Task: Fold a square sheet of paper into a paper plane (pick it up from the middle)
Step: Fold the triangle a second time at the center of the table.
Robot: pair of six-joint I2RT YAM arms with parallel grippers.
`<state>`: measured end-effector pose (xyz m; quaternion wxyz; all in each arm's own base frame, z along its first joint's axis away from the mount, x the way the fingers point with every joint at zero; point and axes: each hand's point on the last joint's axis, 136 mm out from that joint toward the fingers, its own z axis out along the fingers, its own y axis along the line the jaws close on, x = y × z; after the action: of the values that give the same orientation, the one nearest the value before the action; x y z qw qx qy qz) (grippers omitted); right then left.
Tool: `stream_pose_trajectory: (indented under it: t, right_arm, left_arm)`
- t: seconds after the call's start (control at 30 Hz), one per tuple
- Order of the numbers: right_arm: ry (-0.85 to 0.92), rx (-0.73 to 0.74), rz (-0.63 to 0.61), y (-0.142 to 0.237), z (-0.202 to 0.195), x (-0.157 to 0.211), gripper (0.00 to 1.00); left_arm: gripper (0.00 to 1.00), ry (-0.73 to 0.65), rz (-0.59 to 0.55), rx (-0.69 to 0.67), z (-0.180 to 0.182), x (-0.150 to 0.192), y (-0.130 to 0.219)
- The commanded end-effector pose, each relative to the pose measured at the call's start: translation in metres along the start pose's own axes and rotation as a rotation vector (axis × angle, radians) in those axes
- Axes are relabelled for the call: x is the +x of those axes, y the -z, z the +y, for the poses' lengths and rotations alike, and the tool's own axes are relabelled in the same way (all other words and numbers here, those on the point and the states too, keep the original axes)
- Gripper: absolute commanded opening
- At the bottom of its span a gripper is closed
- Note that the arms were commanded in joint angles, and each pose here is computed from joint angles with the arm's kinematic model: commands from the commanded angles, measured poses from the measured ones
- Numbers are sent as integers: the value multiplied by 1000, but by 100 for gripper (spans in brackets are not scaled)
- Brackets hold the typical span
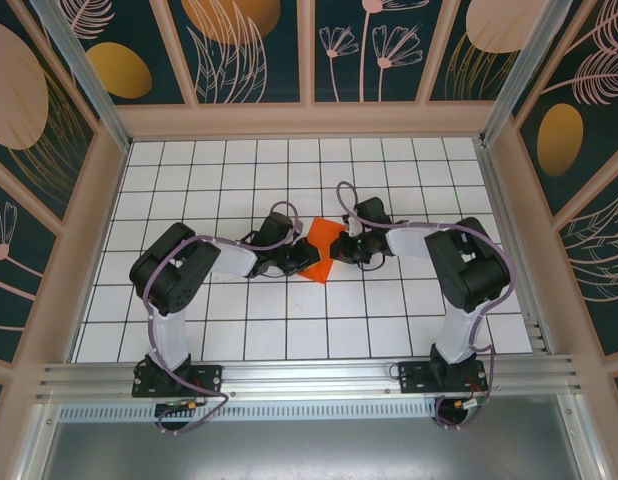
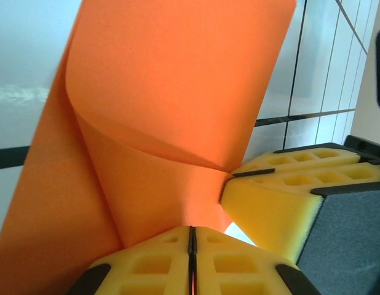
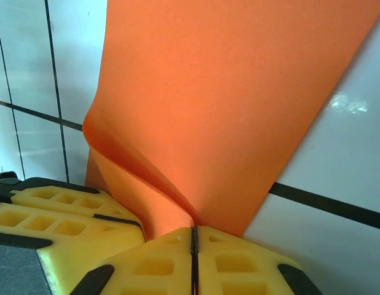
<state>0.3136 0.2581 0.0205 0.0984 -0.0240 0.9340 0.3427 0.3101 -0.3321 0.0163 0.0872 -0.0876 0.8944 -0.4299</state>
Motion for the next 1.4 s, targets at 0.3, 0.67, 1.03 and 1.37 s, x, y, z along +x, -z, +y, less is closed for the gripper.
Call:
stream_pose_trajectory:
  t: [0.3, 0.67, 1.03, 1.37]
  right_arm:
    - [65, 6, -70, 20, 21, -3, 16]
    - [43, 24, 1, -3, 10, 5, 10]
    - [24, 160, 72, -12, -22, 18, 8]
    - [41, 201, 106, -18, -35, 25, 7]
  left_arm:
    - [11, 81, -20, -205, 49, 7, 0]
    - [10, 81, -25, -205, 48, 6, 1]
    - [10, -63, -57, -51, -6, -8, 12]
    - [10, -114, -84, -86, -11, -22, 9]
